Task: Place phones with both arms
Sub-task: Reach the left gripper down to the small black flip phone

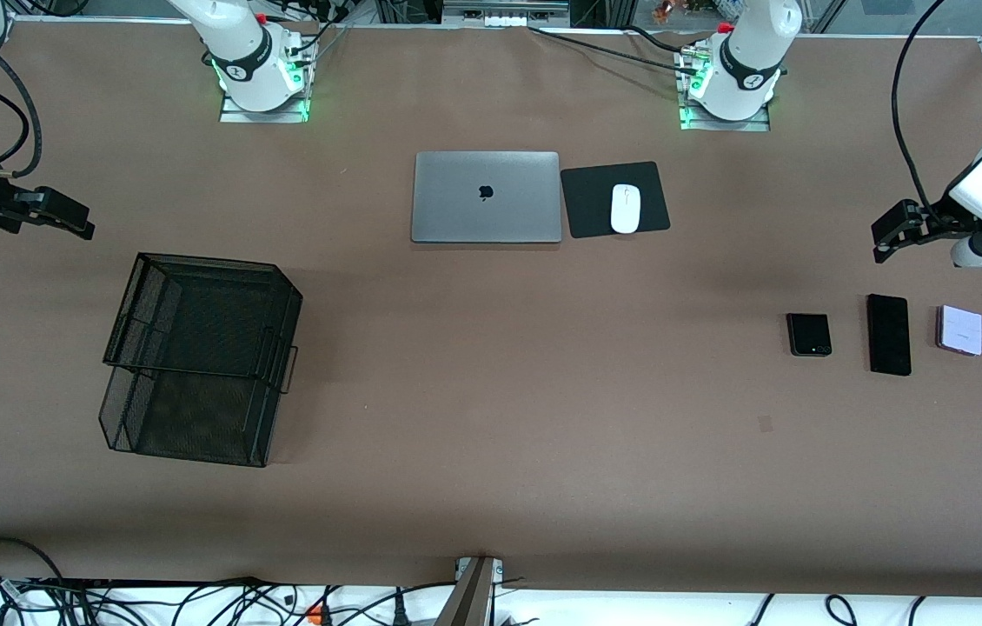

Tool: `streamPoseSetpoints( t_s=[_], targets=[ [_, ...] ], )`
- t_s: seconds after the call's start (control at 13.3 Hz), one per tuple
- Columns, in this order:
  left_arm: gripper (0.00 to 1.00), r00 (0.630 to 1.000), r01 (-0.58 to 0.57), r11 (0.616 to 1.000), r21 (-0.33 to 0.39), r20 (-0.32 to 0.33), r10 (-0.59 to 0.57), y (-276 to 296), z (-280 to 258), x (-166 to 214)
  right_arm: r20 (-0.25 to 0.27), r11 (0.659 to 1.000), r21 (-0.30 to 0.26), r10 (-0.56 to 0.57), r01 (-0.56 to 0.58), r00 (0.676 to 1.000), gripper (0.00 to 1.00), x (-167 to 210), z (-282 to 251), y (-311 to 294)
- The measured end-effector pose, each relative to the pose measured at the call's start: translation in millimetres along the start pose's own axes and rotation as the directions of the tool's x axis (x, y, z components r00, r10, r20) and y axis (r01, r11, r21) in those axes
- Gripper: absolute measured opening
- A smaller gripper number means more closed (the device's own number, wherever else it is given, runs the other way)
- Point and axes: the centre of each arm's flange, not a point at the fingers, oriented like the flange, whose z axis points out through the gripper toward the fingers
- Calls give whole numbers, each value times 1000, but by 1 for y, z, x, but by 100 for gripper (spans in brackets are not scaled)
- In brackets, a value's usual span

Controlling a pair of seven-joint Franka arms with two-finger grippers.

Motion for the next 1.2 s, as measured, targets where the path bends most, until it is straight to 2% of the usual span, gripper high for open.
streamPoseSetpoints(
  t_s=[0.53,0.83,1.2],
  targets=[
    [100,999,18,1000,-9,35,-18,0,-2,2,0,1000,0,0,0,1000,100,0,0,0],
    [100,984,59,996,-73,174,-46,1,10,-5,0,1000,0,0,0,1000,100,0,0,0],
    [100,981,65,995,-75,186,-50,0,17,17,0,1000,0,0,0,1000,100,0,0,0]
  ],
)
